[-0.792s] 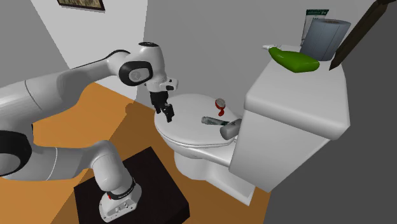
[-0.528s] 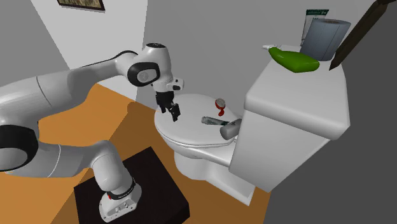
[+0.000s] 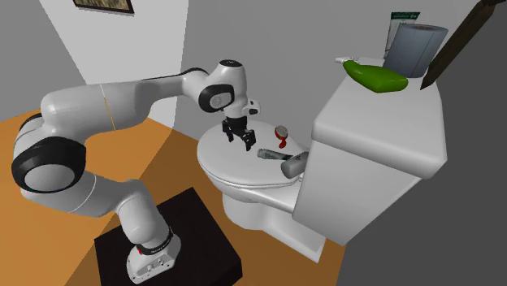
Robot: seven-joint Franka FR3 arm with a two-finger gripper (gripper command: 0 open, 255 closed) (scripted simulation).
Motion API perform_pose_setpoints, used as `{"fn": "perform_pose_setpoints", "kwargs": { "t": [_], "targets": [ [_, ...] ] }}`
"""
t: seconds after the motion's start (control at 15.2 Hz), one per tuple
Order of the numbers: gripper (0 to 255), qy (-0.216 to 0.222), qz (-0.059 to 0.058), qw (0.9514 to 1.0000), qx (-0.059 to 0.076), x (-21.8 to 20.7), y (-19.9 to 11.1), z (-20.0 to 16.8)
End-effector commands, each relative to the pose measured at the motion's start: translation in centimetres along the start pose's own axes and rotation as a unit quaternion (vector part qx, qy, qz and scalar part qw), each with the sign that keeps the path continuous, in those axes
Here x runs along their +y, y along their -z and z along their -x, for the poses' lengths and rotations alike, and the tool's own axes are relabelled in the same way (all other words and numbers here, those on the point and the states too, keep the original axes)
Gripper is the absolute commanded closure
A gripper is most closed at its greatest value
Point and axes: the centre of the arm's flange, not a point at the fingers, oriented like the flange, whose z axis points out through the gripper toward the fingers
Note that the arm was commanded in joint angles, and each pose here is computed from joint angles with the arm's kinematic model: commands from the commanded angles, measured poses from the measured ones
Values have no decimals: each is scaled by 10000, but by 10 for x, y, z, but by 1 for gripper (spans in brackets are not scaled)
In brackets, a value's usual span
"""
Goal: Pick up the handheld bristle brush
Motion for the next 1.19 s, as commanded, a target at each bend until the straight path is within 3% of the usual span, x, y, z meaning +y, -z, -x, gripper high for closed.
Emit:
{"fn": "perform_pose_setpoints", "kwargs": {
  "t": [0.0,0.53,1.12],
  "targets": [
    [0,171,-36,9998,63,12,-9,-23],
    [0,817,-200,9960,306,46,-33,-115],
    [0,1539,-384,9856,577,68,-57,-224]
  ]
}}
